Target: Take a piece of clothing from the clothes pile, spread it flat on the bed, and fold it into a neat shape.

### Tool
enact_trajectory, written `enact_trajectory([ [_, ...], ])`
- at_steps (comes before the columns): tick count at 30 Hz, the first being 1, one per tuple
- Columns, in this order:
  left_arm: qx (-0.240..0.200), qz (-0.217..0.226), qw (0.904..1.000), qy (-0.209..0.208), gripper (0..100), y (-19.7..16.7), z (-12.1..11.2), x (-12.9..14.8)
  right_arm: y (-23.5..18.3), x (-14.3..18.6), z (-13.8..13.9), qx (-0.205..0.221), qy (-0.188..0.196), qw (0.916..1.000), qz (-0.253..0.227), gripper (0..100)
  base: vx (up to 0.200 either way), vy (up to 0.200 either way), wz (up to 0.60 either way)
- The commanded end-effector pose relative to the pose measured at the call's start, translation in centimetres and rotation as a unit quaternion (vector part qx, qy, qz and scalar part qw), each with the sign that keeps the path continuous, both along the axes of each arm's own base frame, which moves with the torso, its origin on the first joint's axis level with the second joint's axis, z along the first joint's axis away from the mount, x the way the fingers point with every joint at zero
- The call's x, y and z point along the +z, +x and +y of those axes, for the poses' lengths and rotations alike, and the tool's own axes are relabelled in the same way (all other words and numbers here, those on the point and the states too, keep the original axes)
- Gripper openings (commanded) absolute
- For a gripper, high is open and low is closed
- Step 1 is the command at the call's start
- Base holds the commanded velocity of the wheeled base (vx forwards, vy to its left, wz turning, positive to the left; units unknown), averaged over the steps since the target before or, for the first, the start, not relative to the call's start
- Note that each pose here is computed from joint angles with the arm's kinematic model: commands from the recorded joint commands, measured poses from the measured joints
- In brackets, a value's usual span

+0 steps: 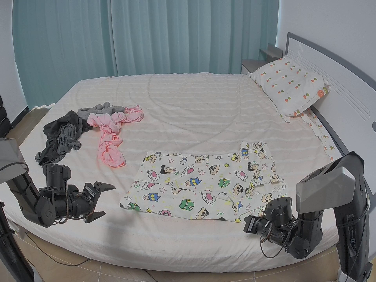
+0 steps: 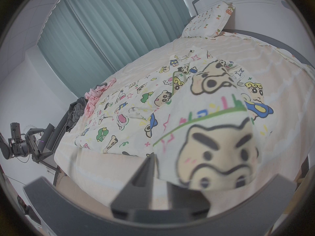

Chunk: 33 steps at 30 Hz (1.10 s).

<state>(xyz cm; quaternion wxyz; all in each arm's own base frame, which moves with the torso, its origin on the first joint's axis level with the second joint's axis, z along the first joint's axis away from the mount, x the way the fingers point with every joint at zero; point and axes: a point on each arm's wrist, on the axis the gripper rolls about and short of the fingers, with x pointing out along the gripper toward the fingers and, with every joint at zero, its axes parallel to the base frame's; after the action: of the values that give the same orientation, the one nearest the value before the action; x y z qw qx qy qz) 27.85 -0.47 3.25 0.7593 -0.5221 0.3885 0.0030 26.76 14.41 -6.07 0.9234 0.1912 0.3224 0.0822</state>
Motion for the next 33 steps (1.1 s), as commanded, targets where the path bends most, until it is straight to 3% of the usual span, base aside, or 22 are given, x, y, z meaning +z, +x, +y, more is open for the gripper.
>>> enact_trajectory([
  [1,0.0,0.003,1.0,0.0,100,-0.1,0.0,-0.1,0.0,0.4,0.0,0.001,0.004,1.0,-0.006,0,0.0,0.0,0.0],
  [5,0.0,0.003,1.0,0.0,100,-0.1,0.0,-0.1,0.1,1.3,0.1,0.007,0.013,0.9998,-0.015,0,0.0,0.0,0.0],
  [9,0.0,0.003,1.0,0.0,100,-0.1,0.0,-0.1,-0.3,3.6,1.4,0.048,0.038,0.9977,-0.029,0,0.0,0.0,0.0],
  [23,0.0,0.003,1.0,0.0,100,-0.1,0.0,-0.1,0.6,2.8,1.7,0.046,0.027,0.9986,0.004,0,0.0,0.0,0.0],
  [24,0.0,0.003,1.0,0.0,100,-0.1,0.0,-0.1,0.5,2.7,1.7,0.047,0.028,0.9985,0.006,100,0.0,0.0,0.0],
  [33,0.0,0.004,1.0,0.0,100,-0.1,0.0,-0.1,-1.9,2.7,1.1,0.055,0.029,0.9972,0.043,100,0.0,0.0,0.0],
])
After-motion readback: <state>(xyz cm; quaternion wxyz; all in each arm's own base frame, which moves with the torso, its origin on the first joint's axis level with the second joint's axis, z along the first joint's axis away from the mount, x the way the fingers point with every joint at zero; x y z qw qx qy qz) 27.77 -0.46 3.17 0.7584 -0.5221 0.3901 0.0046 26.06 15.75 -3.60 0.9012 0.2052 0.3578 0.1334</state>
